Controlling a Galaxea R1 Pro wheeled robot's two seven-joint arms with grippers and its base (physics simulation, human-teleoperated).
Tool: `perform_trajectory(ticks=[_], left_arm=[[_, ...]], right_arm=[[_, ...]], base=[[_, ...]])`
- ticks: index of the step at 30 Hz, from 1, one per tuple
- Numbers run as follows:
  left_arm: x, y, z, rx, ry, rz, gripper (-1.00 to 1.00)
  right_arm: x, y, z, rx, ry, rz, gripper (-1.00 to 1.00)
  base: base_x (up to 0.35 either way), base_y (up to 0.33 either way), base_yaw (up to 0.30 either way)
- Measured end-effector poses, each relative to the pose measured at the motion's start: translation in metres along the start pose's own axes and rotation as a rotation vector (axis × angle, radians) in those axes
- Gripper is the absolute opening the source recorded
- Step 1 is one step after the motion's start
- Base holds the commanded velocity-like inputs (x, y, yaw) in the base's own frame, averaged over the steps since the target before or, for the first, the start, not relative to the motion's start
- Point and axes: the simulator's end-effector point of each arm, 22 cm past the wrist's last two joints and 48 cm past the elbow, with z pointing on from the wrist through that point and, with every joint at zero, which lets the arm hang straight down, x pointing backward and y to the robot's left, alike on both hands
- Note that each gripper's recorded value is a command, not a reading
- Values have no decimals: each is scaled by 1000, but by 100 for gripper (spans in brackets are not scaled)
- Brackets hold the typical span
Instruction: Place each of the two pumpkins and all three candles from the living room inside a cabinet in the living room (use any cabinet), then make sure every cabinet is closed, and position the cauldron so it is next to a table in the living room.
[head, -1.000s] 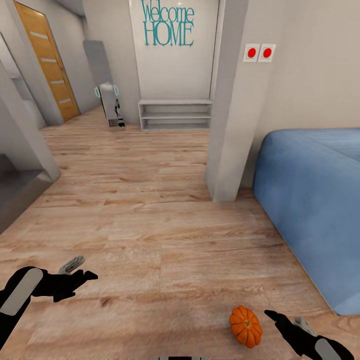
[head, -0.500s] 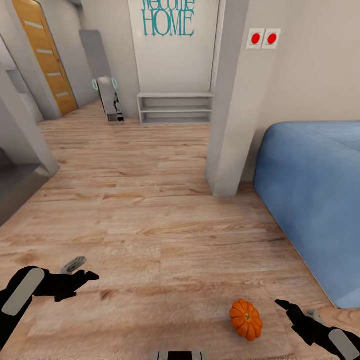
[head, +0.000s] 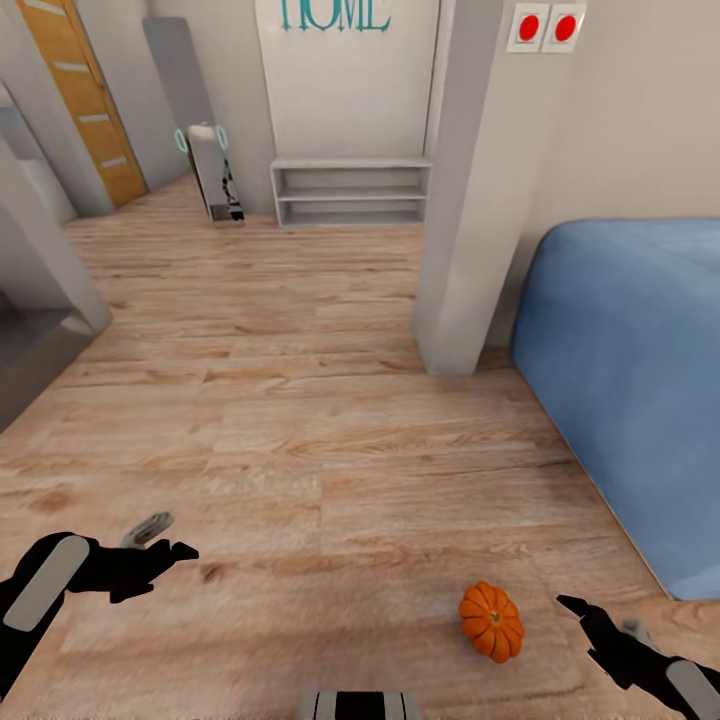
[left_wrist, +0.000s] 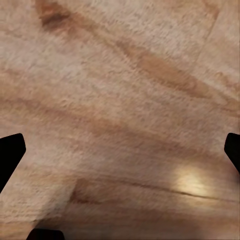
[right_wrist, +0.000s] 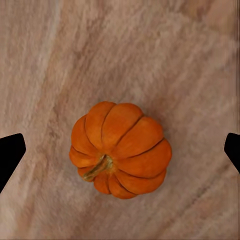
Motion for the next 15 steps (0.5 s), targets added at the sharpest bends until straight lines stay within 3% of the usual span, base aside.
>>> perform_trajectory(ticks=[6,11,15], left_arm=[[-1,0,5,11,6,-6,100],[-3,-17,3,107,21,-52,100],[-3,-28,2,144,34,-43,100]], right_arm=[[5,-12,4,19,10,8,100],[9,-20,9,36,18,10,100],[13,-27,12,52,27,8,100]], base=[[0,0,0],[0,0,0],[0,0,0]])
